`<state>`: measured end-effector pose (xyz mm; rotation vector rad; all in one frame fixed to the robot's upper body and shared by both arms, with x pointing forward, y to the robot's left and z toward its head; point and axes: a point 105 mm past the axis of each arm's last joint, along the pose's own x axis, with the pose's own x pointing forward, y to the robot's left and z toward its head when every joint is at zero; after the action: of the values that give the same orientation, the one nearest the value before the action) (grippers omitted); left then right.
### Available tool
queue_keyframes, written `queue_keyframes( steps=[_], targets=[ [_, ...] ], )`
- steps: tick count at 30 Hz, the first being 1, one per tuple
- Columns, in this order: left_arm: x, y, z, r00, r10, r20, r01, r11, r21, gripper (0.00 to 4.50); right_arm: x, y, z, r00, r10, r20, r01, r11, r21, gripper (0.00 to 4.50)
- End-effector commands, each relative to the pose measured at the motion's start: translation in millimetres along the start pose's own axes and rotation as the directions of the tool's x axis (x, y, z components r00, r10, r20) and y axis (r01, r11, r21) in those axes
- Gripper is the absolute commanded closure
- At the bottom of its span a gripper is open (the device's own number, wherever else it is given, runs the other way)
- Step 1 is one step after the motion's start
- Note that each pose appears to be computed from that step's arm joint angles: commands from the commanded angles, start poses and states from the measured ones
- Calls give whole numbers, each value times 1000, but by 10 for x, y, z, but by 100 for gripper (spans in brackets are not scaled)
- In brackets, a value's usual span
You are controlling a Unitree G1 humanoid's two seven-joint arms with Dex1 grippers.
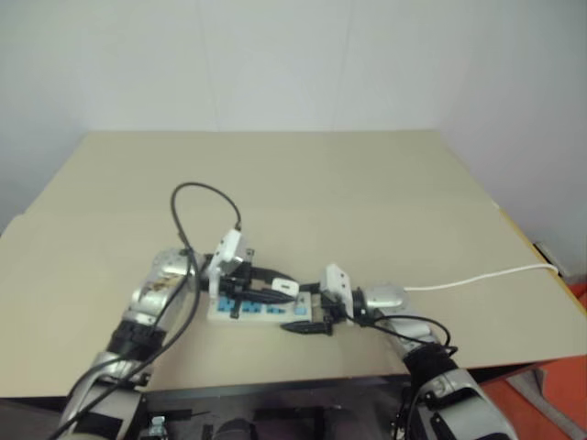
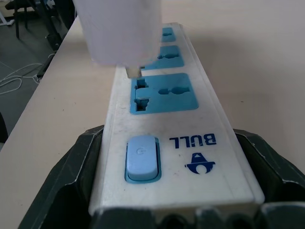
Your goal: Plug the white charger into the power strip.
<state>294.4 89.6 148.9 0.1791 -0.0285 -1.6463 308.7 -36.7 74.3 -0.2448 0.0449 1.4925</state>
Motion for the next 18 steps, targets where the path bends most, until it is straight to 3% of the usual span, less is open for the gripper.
queue_keyframes(
  steps=[1,18],
  targets=[
    [-7,9,104,999,42,25,-43,998,39,348,-10,2,-29,1000,-6,-13,6,1000,3,106],
    [-67,-57,-3,996,87,36,-87,996,3,348,-6,5,-34,1000,-1,-14,1,1000,5,106]
  ],
)
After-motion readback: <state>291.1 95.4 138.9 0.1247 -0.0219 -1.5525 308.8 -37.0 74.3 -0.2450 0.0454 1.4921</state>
